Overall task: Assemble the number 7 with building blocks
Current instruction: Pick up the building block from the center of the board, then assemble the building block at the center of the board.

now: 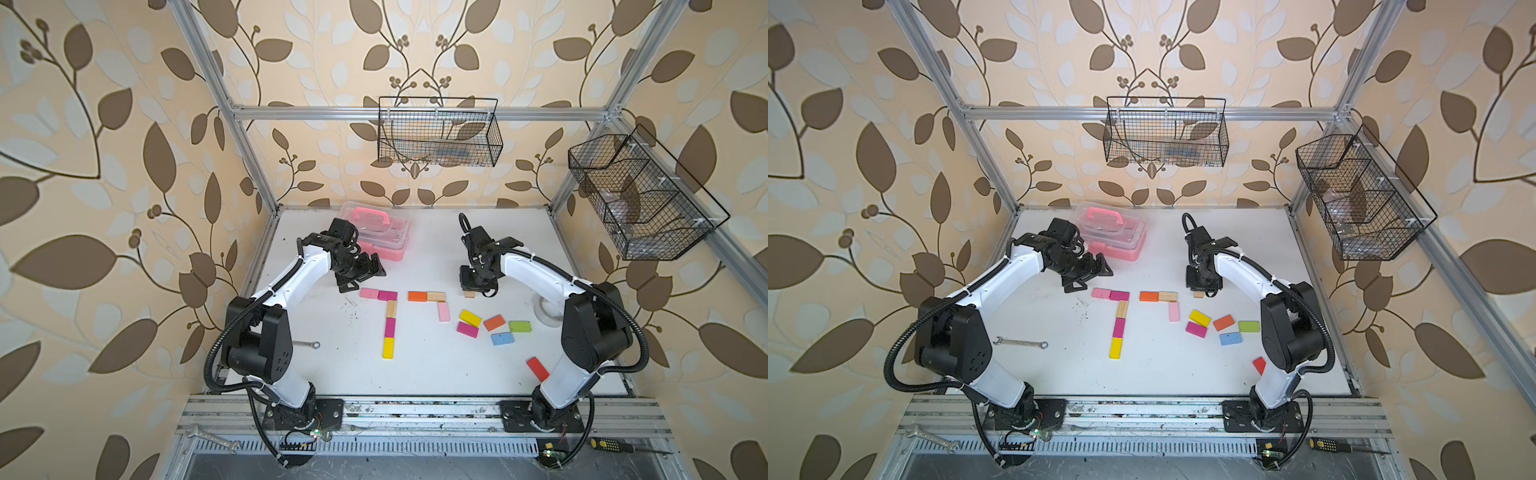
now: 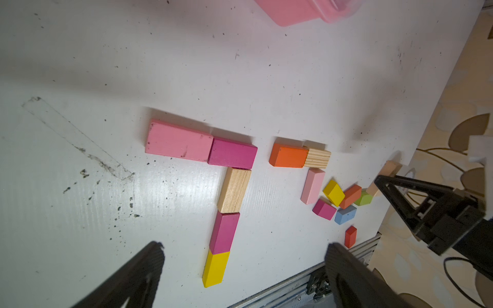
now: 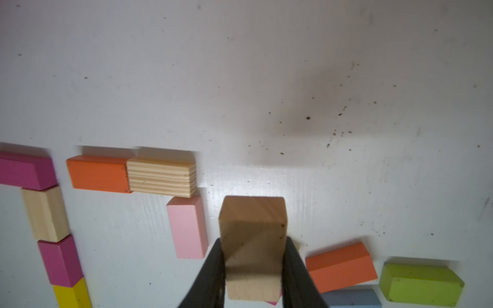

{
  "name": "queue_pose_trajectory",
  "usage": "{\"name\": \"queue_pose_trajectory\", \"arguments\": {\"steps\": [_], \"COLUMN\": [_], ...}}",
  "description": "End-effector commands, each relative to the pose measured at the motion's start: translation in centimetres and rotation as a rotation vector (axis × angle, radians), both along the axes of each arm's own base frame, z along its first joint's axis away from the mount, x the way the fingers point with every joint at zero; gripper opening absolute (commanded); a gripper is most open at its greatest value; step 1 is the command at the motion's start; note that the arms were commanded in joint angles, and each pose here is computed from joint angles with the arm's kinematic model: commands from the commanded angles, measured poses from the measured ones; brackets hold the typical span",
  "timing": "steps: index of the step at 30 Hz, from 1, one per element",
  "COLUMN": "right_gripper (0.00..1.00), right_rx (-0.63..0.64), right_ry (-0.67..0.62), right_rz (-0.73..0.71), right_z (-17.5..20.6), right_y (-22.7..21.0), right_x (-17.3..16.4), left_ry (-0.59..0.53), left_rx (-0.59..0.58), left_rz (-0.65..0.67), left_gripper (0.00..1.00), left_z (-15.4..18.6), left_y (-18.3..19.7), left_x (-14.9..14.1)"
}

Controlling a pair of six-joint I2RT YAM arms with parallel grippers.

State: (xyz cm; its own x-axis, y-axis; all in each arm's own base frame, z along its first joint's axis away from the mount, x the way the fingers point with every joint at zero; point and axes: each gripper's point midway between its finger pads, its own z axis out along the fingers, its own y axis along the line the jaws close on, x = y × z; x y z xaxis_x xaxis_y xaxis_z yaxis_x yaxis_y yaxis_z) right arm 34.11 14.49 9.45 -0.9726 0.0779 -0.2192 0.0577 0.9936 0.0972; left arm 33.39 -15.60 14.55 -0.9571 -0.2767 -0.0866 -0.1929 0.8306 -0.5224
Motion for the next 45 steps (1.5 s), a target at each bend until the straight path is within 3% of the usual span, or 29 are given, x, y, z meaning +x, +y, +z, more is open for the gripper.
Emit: {"name": "queue_pose_trajectory", "arguments": {"steps": [1, 6, 11, 24, 31, 37, 45], "right_gripper": [0.21, 0.21, 0.21, 0.21, 0.21, 0.22, 0.22], "right_rx": [0.07, 0.073, 0.068, 0.03, 0.034, 0.051, 0.07], "right_ry": [0.001, 0.043, 0.118, 0.151, 0.153, 0.158, 0.189], "right_rz": [0.056, 0.148, 0.223, 0.174, 0.151, 0.112, 0.091], "right_z": [1.5, 0.8, 0.0, -3.8, -5.8, -6.2, -6.7], "right_y": [2.8, 4.2, 4.9, 7.0, 6.9, 5.7, 4.1], "right_x": [-0.5, -1.3, -3.8, -11.5, -12.2, -11.7, -10.3], "left_ry": [0.01, -0.015, 0.002, -0.014, -0.06, -0.069, -0.075], "left_rx": [-0.011, -0.003, -0.102, -0.132, -0.131, -0.099, -0.125], "left_rz": [-0.013, 0.07, 0.161, 0.017, 0.029, -0.004, 0.058], "left_gripper": [0.97, 0.98, 0.97, 0.98, 0.98, 0.98, 0.98], "left_z": [0.3, 0.5, 0.4, -2.1, -1.8, -1.2, -2.1], "left_y": [-0.1, 0.3, -1.0, -1.9, -1.0, 0.0, 0.5], "left_x": [-0.4, 0.8, 2.0, 2.2, 4.1, 3.3, 3.0]}}
